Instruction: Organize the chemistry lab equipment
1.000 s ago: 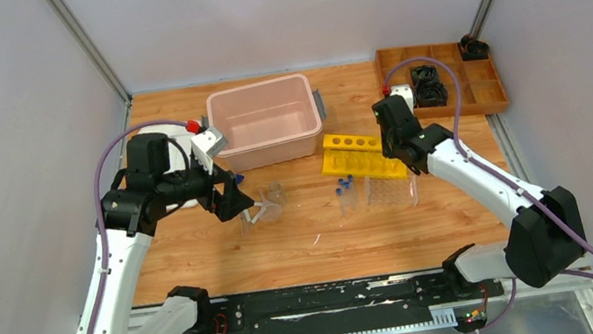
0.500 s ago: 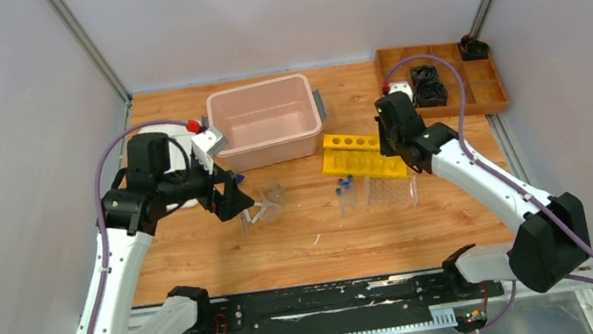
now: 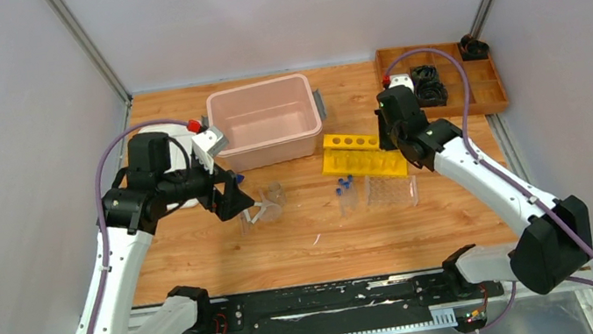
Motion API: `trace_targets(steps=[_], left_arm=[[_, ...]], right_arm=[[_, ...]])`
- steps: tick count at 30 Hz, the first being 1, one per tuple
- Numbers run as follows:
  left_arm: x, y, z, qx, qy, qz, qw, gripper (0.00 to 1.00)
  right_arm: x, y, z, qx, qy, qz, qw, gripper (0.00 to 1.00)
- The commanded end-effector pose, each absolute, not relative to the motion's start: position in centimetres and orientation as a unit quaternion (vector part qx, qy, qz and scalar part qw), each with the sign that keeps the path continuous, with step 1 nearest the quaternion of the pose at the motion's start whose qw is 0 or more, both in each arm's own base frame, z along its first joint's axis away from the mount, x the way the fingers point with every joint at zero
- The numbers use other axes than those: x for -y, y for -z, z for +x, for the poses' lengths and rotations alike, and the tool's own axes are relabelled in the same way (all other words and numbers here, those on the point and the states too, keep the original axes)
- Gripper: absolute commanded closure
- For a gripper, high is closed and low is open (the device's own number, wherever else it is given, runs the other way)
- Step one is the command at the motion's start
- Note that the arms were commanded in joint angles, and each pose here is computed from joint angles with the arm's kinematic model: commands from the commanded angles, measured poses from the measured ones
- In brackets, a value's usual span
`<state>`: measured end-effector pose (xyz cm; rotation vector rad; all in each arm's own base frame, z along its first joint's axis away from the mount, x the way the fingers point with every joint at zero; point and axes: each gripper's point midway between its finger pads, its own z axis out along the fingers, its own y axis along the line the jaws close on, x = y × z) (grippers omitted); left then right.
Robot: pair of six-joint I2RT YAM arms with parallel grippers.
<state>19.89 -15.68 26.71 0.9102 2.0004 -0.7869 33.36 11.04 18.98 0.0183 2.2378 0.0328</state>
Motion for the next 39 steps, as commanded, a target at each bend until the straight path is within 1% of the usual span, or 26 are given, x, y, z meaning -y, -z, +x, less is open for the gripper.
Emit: trace_targets(steps=[1, 19, 39], left_arm=[[15.9, -27.7, 19.9, -0.776, 0.309, 0.370, 0.406, 0.00], [15.8, -27.5, 19.8, -0.777, 0.306, 0.372, 0.405, 0.00], [15.7, -27.5, 19.8, -0.777, 0.304, 0.374, 0.405, 0.00]], right_arm=[[-9.8, -19.0, 33.6, -0.900, 0.013, 0.011, 0.436, 1.00], [-9.2, -16.6, 33.6, -0.910, 0.041, 0.008, 0.412, 1.00], [-9.4, -15.0, 33.8, -0.912, 0.041, 0.012, 0.407, 1.00]])
